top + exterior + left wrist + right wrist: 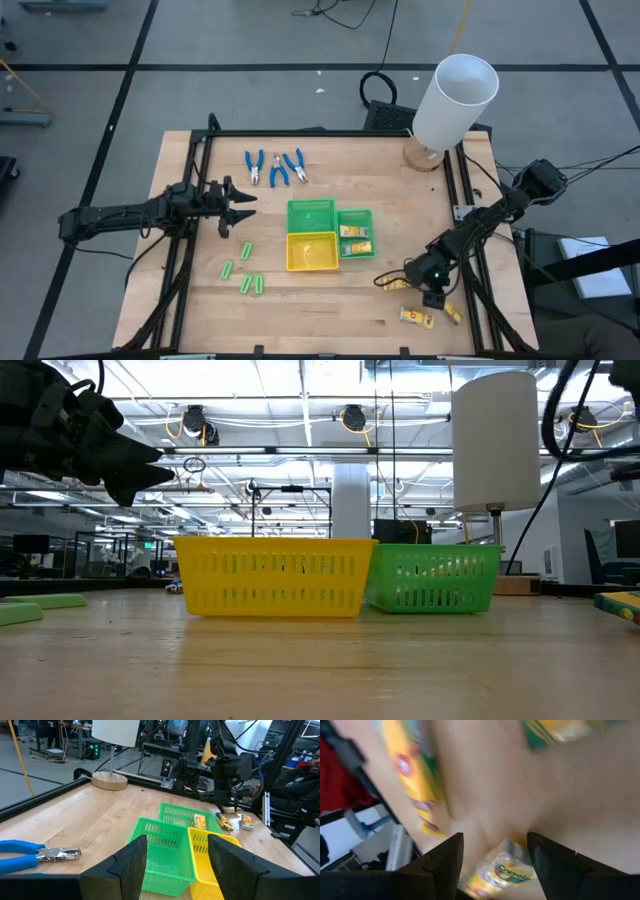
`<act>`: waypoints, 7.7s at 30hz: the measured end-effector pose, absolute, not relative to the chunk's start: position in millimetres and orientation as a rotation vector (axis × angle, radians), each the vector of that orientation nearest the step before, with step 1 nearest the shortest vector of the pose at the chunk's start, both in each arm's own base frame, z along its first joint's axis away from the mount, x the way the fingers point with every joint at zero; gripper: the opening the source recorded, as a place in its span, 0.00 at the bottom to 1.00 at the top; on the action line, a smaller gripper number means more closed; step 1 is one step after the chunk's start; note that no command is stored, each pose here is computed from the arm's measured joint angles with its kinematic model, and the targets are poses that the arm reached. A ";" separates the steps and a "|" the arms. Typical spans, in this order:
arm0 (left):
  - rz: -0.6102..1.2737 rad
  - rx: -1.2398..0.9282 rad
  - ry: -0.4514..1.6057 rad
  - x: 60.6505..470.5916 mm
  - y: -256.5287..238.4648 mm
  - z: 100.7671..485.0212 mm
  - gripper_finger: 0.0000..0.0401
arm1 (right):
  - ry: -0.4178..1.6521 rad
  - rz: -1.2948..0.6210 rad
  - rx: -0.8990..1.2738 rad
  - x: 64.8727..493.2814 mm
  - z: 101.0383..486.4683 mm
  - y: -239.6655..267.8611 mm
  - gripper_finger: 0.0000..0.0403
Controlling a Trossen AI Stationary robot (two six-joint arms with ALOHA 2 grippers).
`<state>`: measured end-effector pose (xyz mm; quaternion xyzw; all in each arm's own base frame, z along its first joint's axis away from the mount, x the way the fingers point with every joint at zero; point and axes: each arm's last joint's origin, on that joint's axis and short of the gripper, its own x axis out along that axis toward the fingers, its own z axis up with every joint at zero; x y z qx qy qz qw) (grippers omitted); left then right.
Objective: Pick & Place School Supplies
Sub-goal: Put the yellow crayon box into the right green bin
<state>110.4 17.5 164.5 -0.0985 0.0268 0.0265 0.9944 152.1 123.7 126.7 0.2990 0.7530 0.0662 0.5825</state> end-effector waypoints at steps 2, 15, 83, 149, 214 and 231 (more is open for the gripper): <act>0.053 -0.197 0.054 110.4 17.5 164.5 0.53 | 1.816 0.115 0.685 147.0 125.7 120.5 0.53; 0.053 -0.197 0.053 110.4 17.5 164.5 0.53 | 1.902 -0.004 0.684 135.0 124.6 123.8 0.51; 0.053 -0.197 0.053 110.4 17.5 164.6 0.53 | 1.664 -0.214 0.446 93.5 148.3 232.4 0.51; 0.053 -0.197 0.053 110.4 17.5 164.6 0.53 | 0.738 -0.025 0.283 131.4 193.0 184.3 0.31; 0.053 -0.197 0.053 110.4 17.5 164.6 0.53 | 0.523 -0.219 0.077 265.4 198.0 43.9 0.31; 0.053 -0.197 0.053 110.4 17.5 164.6 0.53 | 0.565 -0.230 0.041 257.6 183.2 38.3 0.31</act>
